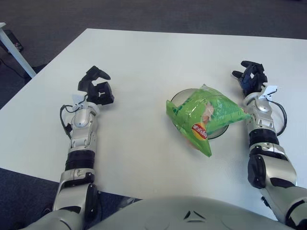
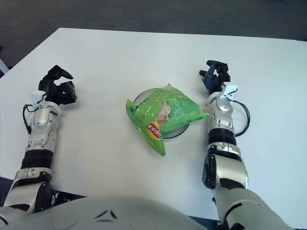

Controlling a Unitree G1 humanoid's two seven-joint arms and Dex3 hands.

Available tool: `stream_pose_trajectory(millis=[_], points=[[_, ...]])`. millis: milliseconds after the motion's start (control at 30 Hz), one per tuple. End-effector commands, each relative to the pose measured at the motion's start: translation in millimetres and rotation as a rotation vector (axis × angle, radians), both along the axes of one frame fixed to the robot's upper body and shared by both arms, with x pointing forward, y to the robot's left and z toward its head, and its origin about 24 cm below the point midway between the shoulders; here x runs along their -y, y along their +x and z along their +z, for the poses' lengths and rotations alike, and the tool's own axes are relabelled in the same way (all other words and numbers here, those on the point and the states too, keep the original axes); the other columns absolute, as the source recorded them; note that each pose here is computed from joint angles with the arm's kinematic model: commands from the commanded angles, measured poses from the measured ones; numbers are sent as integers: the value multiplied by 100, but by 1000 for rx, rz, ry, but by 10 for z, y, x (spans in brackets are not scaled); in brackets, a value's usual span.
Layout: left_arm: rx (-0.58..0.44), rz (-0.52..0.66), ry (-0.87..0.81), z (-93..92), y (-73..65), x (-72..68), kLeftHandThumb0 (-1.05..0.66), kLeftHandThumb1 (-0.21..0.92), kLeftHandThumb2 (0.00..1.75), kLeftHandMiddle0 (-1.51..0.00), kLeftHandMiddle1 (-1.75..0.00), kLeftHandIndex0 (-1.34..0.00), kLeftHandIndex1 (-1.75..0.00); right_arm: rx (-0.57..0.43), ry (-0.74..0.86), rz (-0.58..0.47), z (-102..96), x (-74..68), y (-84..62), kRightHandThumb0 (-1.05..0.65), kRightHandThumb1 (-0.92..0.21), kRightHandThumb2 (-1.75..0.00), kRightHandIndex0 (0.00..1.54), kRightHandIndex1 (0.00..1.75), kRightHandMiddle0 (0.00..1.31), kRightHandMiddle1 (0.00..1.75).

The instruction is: Put the snack into the plate.

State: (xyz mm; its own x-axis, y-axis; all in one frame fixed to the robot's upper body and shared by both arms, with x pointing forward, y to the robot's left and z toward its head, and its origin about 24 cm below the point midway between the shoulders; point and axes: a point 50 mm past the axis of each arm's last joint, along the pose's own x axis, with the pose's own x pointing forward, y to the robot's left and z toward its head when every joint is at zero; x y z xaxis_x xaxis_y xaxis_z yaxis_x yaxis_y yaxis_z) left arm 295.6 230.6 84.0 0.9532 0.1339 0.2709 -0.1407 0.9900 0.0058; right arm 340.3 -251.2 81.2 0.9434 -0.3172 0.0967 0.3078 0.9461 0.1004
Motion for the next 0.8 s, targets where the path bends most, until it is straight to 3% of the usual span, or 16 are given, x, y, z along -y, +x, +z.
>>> stream_pose_trajectory(millis=[0,300,767], points=[[-32,4,-8,-47,-44,-13,-50,27,137,-133,-175,-65,-175,-33,46,-22,-75,-80,-29,-38,-81,-70,38,151,25,174],[-51,10,1,46,-49,-24,-49,30,134,-130,-175,-63,-175,-13,98,-71,-95,-289,-26,-39,-64,-91,43,161,37,175],[-50,39,-11,166,-106,-119,-48,31,133,-129,-175,-62,-175,-15,101,-71,-200,-597,-52,-43,-50,-109,56,162,47,175]])
